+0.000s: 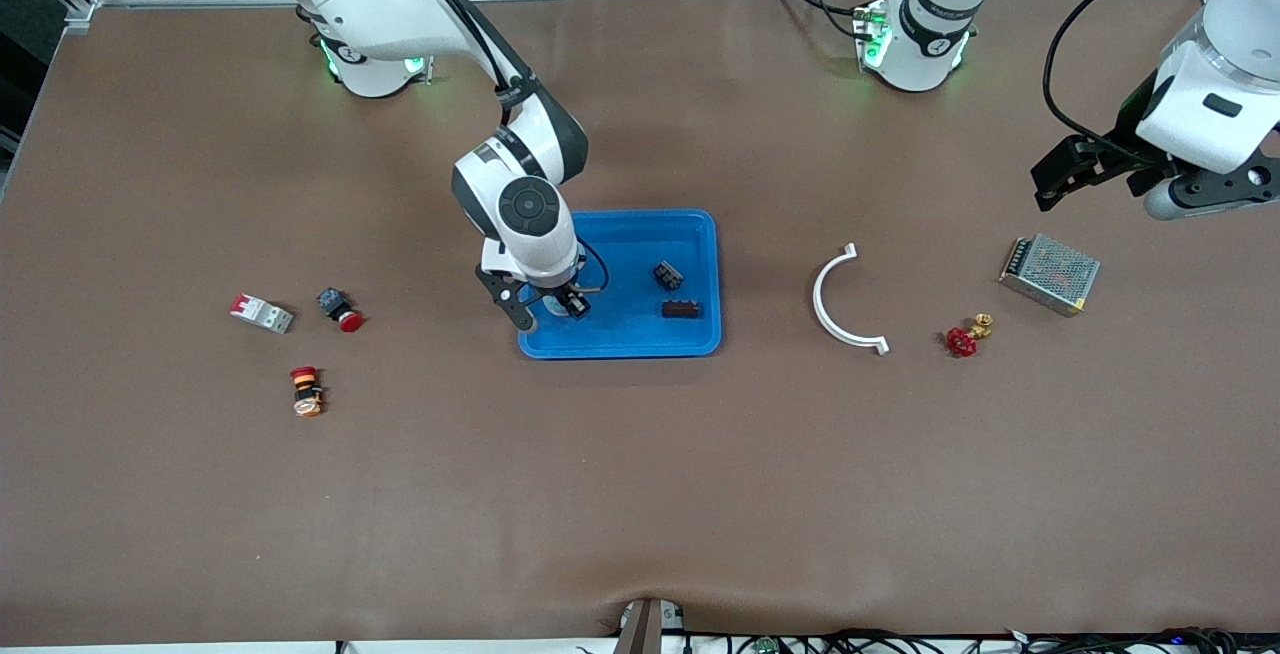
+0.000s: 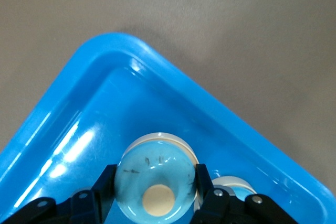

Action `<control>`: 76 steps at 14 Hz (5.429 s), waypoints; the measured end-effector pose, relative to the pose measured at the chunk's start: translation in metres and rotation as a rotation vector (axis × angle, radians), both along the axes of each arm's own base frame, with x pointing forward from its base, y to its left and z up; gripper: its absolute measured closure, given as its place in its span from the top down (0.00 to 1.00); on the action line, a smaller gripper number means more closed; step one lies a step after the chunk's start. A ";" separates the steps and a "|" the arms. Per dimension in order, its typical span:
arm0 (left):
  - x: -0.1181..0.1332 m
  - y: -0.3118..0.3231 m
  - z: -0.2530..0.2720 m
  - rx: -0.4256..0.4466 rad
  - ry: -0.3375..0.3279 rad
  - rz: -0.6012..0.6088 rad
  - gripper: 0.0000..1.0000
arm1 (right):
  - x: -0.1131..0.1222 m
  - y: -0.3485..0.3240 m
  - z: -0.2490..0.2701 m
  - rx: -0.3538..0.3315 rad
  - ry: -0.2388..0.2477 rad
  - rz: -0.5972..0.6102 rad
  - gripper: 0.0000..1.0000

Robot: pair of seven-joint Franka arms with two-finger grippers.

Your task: Place electrolytic capacitor and blue bell in tray

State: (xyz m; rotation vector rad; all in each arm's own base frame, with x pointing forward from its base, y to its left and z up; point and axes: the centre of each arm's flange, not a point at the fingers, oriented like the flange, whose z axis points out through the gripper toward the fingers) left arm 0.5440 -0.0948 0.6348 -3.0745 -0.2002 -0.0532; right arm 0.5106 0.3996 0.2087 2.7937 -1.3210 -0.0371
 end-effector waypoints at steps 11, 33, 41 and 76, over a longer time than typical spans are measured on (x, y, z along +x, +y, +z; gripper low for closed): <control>0.000 0.000 0.000 0.000 0.002 -0.001 1.00 | -0.004 0.007 -0.018 -0.010 0.015 0.011 0.65; -0.002 -0.002 -0.001 0.002 0.013 -0.002 1.00 | 0.020 -0.002 0.011 -0.103 0.144 0.182 1.00; -0.002 -0.002 -0.001 0.003 0.014 -0.003 1.00 | 0.096 -0.139 0.057 -0.089 0.224 0.447 1.00; -0.002 -0.002 -0.001 0.003 0.014 -0.003 1.00 | 0.037 -0.462 0.407 0.037 0.049 0.702 1.00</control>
